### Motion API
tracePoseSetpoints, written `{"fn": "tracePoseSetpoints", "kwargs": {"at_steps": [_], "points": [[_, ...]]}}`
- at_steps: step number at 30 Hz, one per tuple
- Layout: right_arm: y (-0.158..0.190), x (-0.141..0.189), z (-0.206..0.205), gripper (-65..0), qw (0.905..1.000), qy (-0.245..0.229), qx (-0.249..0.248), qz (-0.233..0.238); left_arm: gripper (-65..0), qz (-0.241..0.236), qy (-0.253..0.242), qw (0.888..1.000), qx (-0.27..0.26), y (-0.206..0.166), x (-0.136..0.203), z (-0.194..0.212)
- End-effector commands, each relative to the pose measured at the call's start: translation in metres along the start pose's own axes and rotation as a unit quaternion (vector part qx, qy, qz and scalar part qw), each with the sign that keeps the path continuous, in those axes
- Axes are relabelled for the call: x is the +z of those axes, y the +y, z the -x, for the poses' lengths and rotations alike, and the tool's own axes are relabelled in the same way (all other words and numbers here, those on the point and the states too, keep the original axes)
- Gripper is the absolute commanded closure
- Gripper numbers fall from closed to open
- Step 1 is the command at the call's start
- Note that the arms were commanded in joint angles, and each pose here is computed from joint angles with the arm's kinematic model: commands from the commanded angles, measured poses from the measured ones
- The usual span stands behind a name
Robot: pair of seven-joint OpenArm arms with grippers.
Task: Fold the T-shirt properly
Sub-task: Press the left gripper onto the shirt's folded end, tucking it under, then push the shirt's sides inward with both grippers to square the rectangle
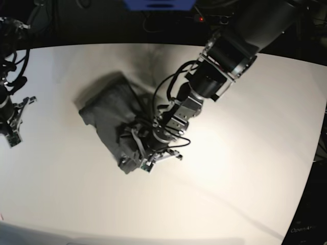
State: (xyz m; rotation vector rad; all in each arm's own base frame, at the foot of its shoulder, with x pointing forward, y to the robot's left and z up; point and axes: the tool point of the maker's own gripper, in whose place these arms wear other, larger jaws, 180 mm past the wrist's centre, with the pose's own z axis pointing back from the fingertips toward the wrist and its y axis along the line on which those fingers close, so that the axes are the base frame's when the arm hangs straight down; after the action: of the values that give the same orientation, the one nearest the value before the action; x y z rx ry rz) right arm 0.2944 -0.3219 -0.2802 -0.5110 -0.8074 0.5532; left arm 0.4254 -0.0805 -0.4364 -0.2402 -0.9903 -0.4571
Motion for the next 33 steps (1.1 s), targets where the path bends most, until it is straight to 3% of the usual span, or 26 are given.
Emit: {"fn": "tracePoseSetpoints", "kwargs": {"at_steps": [1,11,14,21,26,33], "points": [[-0.008,0.0,-0.013,-0.1,0.9997,-0.021,0.004,0.008,-1.8,-0.01,0.012,1.0,-0.005,0.011,0.0,0.002],[0.046,-0.038,-0.013,-0.1,0.9969,-0.013,-0.026,-0.073,-1.8,-0.018,0.015,1.0,-0.006,0.023,0.002,0.006],[0.07,-0.044,-0.023,-0.1,0.9935,-0.037,-0.029,-0.104,-1.8,-0.019,0.015,1.0,-0.006,0.023,0.002,0.006],[0.117,-0.063,-0.019,-0.1,0.984,-0.041,-0.056,-0.164,-1.8,-0.017,0.015,1.0,-0.005,0.021,0.001,0.006],[0.141,-0.07,-0.014,-0.1,0.9765,-0.047,-0.087,-0.192,-1.8,-0.019,0.016,1.0,-0.006,0.023,0.002,0.007],[0.16,-0.073,-0.018,-0.1,0.9717,-0.045,-0.09,-0.213,-1.8,-0.019,0.012,1.0,-0.008,0.024,0.001,0.002]]}}
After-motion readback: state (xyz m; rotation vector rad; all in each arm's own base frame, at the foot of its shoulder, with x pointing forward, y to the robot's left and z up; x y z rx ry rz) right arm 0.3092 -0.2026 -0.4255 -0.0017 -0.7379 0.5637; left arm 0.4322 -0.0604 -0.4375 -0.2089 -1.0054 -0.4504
